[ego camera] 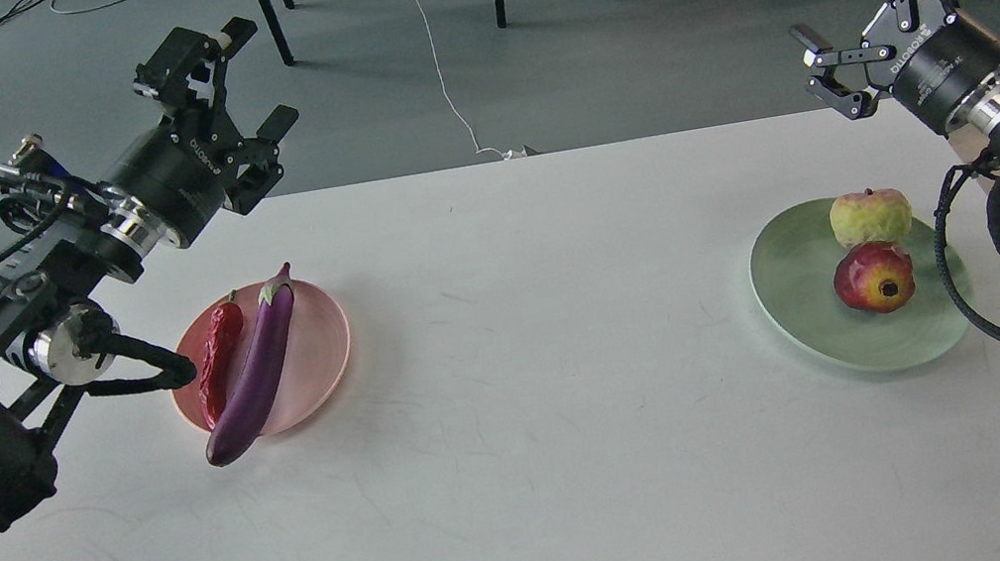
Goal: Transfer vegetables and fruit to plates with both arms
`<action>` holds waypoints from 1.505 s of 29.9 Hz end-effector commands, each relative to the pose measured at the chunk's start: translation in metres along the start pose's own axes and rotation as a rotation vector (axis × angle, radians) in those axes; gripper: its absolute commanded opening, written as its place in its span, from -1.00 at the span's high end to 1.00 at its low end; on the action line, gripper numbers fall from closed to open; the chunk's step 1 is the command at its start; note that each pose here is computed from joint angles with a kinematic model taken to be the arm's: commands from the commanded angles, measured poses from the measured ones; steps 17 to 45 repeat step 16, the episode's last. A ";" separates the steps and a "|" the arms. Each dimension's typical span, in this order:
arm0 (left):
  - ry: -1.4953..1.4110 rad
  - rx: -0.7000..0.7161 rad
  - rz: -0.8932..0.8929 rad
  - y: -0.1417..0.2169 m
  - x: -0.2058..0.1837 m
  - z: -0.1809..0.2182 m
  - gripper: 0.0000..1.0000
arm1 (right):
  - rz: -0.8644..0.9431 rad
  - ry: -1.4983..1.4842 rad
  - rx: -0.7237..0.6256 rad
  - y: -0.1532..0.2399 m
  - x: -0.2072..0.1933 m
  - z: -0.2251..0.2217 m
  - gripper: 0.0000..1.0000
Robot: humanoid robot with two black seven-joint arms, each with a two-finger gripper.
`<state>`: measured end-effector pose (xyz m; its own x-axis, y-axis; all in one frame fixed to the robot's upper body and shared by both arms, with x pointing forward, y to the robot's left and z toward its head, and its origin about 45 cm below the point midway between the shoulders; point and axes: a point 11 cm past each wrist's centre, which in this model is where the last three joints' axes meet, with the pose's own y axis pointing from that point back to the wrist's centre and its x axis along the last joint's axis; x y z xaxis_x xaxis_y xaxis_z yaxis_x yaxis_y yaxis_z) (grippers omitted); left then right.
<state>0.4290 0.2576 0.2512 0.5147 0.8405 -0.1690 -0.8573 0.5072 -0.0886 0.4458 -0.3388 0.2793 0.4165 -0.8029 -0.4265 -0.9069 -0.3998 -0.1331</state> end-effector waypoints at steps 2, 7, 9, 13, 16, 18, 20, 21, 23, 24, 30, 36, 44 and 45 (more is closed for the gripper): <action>0.036 0.042 0.008 0.014 -0.019 -0.047 -0.99 | -0.044 -0.065 -0.023 -0.010 -0.021 0.029 -0.99; 0.112 0.046 0.060 0.026 -0.024 -0.072 -0.99 | -0.007 -0.088 -0.065 0.007 -0.011 0.052 -0.99; 0.145 0.035 0.090 0.033 -0.020 -0.076 -0.99 | 0.012 -0.100 -0.080 0.016 -0.006 0.062 -0.99; 0.205 0.021 0.133 0.043 -0.015 -0.083 -0.99 | 0.038 -0.112 -0.105 0.029 0.001 0.074 -0.99; 0.223 0.029 0.141 0.050 -0.014 -0.089 -0.99 | 0.044 -0.109 -0.106 0.031 0.003 0.073 -0.99; 0.223 0.029 0.141 0.050 -0.014 -0.089 -0.99 | 0.044 -0.109 -0.106 0.031 0.003 0.073 -0.99; 0.223 0.029 0.141 0.050 -0.014 -0.089 -0.99 | 0.044 -0.109 -0.106 0.031 0.003 0.073 -0.99; 0.223 0.029 0.141 0.050 -0.014 -0.089 -0.99 | 0.044 -0.109 -0.106 0.031 0.003 0.073 -0.99; 0.223 0.029 0.141 0.050 -0.014 -0.089 -0.99 | 0.044 -0.109 -0.106 0.031 0.003 0.073 -0.99; 0.223 0.029 0.141 0.050 -0.014 -0.089 -0.99 | 0.044 -0.109 -0.106 0.031 0.003 0.073 -0.99; 0.223 0.029 0.141 0.050 -0.014 -0.089 -0.99 | 0.044 -0.109 -0.106 0.031 0.003 0.073 -0.99; 0.223 0.029 0.141 0.050 -0.014 -0.089 -0.99 | 0.044 -0.109 -0.106 0.031 0.003 0.073 -0.99; 0.223 0.029 0.141 0.050 -0.014 -0.089 -0.99 | 0.044 -0.109 -0.106 0.031 0.003 0.073 -0.99; 0.223 0.029 0.141 0.050 -0.014 -0.089 -0.99 | 0.044 -0.109 -0.106 0.031 0.003 0.073 -0.99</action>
